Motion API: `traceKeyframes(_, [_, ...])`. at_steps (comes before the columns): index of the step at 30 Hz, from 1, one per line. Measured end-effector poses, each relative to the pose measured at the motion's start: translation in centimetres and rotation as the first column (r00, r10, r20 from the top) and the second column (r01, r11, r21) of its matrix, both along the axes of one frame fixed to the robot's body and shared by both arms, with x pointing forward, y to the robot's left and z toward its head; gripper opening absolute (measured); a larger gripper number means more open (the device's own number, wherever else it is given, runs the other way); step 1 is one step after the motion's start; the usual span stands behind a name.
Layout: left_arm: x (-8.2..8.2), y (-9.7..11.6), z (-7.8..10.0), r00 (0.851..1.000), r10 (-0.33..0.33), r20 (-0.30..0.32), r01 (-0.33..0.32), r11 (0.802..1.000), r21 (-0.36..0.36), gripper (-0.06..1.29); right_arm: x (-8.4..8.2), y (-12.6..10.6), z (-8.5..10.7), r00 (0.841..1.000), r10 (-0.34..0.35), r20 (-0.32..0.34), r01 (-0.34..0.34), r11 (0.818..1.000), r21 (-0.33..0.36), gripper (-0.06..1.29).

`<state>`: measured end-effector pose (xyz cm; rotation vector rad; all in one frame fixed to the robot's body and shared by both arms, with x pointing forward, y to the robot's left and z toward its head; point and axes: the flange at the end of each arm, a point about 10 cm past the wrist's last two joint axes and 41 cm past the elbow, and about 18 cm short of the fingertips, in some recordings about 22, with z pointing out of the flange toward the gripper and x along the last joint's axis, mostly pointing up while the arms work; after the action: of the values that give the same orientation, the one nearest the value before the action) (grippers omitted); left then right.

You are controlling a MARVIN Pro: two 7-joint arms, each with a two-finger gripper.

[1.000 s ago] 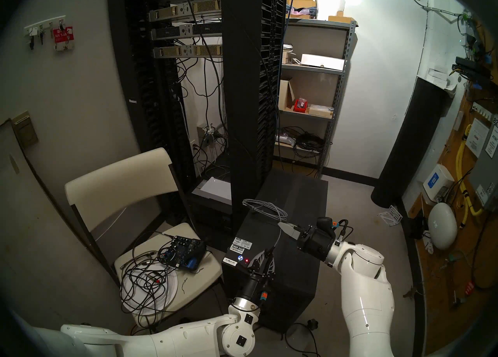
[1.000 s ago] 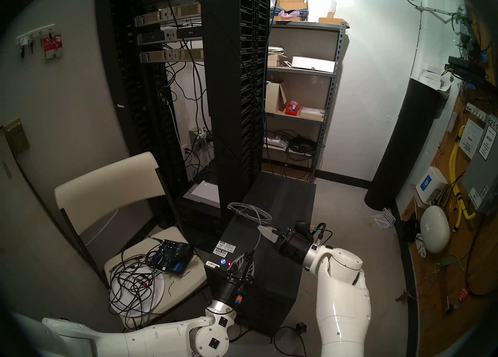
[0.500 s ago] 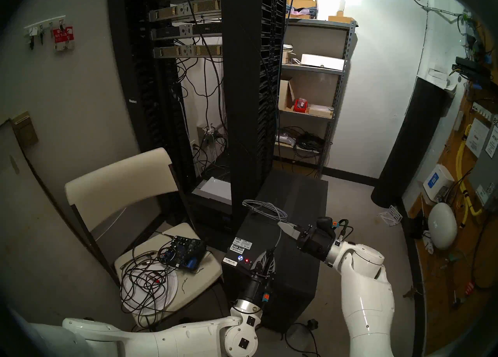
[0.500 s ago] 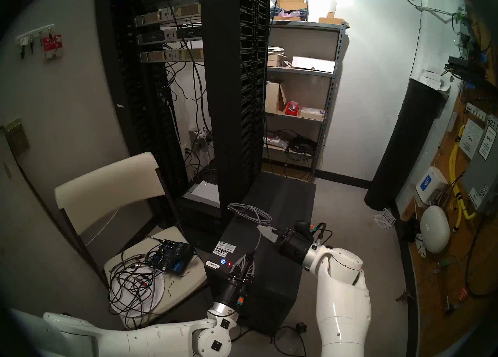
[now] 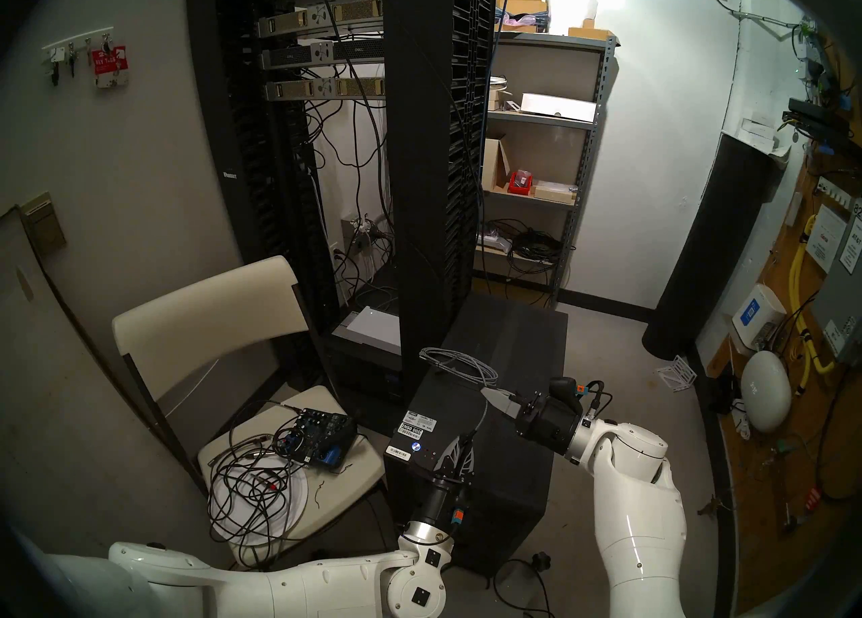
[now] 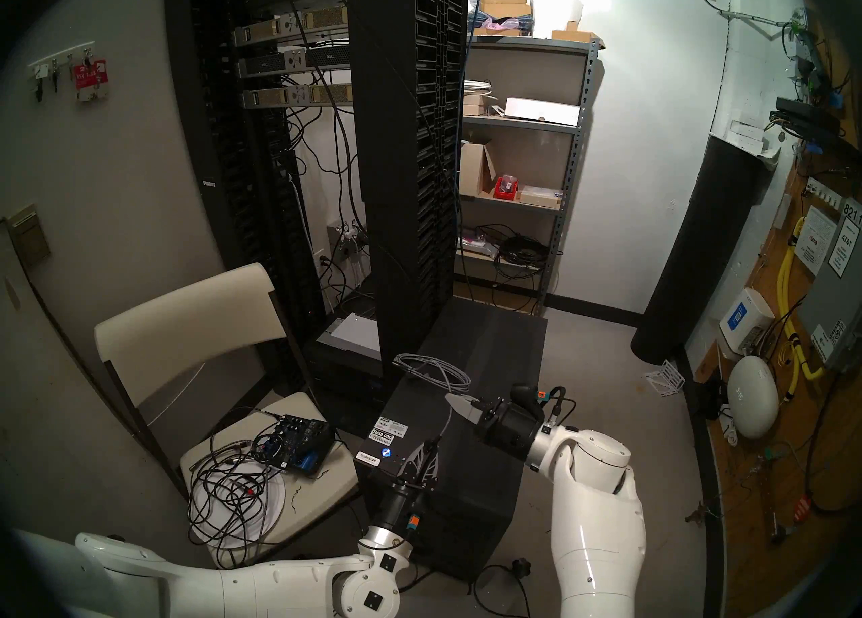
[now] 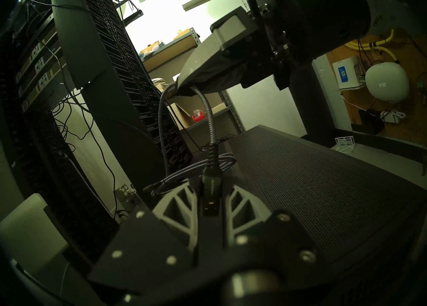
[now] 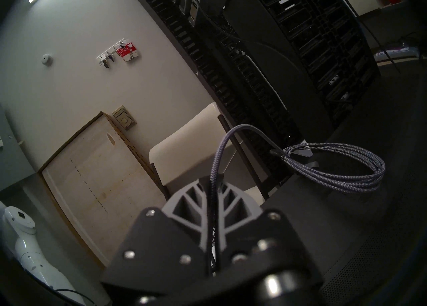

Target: Insert the cable into the workstation's USB slot

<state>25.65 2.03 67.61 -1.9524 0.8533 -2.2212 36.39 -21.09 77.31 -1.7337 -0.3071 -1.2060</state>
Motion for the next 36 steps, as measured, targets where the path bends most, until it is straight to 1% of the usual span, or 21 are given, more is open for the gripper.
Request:
traceKeyframes(3, [0.0,0.2,0.2,1.0,0.003,-0.007,-0.004,1.0,-0.018,0.17,-0.1,0.0,0.0,1.0,0.011,0.001,-0.011,1.0,-0.005,-0.01])
traceKeyframes(6, [0.1,0.5,0.5,1.0,0.002,-0.015,-0.002,0.999,-0.041,0.17,-0.2,0.0,-0.1,1.0,0.022,0.001,-0.022,1.0,-0.01,0.07])
traceKeyframes(9, [0.1,0.6,0.7,1.0,-0.01,-0.028,0.008,0.998,-0.062,0.17,-0.3,-0.1,-0.3,0.999,0.035,-0.002,-0.035,0.999,-0.014,0.1])
traceKeyframes(11, [0.1,0.6,0.9,0.999,-0.029,-0.041,0.025,0.996,-0.084,0.17,-0.5,-0.2,-0.5,0.999,0.048,-0.005,-0.048,0.999,-0.017,0.14])
traceKeyframes(12, [0.1,0.6,1.1,0.998,-0.04,-0.048,0.035,0.995,-0.096,0.17,-0.6,-0.2,-0.6,0.998,0.055,-0.007,-0.055,0.998,-0.019,0.18])
traceKeyframes(18, [0.2,0.8,1.6,0.991,-0.102,-0.083,0.087,0.983,-0.159,0.17,-1.1,-0.6,-1.2,0.996,0.085,-0.014,-0.086,0.996,-0.026,0.2])
traceKeyframes(23, [0.5,1.3,2.0,0.98,-0.15,-0.128,0.121,0.97,-0.209,0.17,-1.7,-1.0,-1.8,0.993,0.117,-0.009,-0.117,0.992,-0.039,0.2])
traceKeyframes(28, [1.0,1.9,2.2,0.967,-0.189,-0.168,0.146,0.96,-0.241,0.17,-2.0,-1.6,-2.2,0.989,0.15,-0.003,-0.15,0.988,-0.043,0.2])
traceKeyframes(36, [1.7,2.6,2.7,0.943,-0.246,-0.224,0.179,0.942,-0.283,0.16,-1.7,-1.9,-2.7,0.984,0.178,0.014,-0.177,0.983,-0.04,0.2])
